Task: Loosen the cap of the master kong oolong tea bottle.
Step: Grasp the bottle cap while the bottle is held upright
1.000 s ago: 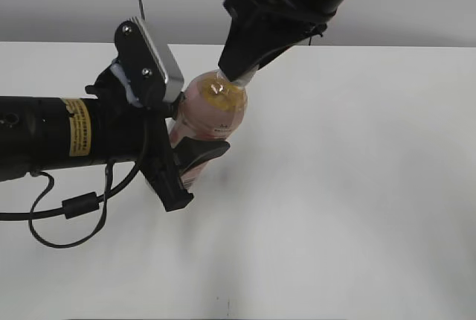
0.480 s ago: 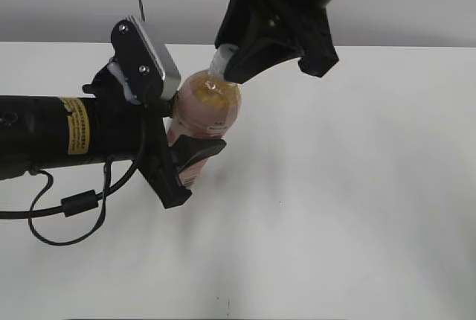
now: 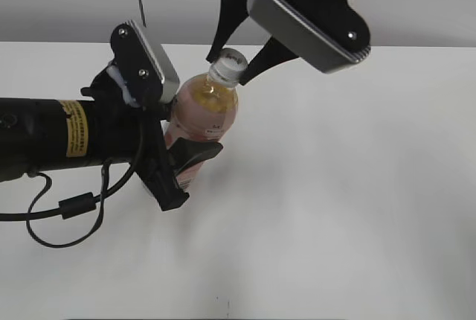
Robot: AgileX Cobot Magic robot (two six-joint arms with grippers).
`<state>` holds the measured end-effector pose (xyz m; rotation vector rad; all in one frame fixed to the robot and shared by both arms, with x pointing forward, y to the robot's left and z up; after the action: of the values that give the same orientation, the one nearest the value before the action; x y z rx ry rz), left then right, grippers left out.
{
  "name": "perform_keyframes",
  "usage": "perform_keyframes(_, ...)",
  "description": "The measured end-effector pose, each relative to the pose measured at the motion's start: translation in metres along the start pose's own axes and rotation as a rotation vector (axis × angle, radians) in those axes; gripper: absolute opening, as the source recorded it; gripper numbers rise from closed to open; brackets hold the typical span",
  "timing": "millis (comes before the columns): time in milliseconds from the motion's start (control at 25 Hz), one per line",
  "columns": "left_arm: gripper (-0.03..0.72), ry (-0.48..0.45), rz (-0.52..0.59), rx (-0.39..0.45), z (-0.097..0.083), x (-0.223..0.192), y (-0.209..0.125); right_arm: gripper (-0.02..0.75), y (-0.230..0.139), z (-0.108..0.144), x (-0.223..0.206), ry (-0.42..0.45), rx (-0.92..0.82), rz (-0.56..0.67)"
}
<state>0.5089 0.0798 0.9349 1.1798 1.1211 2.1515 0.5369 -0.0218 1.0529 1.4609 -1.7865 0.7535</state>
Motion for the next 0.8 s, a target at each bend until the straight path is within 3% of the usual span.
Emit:
perform_keyframes(360,0.4,0.002,0.001,0.005,0.0002,0.0,-0.0001,0.279,-0.0007,-0.0007,0.0,-0.004,0.209,0.005)
perform_keyframes(800,0.4,0.003,0.006,0.005,0.0004,0.0,-0.0009,0.279,-0.0002,-0.0009,0.0,-0.006,0.23,0.002)
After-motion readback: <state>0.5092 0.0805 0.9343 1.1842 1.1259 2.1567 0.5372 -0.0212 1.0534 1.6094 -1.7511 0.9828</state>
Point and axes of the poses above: a point on each arm's last joint axis where the gripper is mounted, x pointing back along that axis away from the gripper, z along the wrist's bending axis when the last joint is at zero, y = z × x, the point moved 6 cm from there along -x, pointing out along that axis toward the gripper
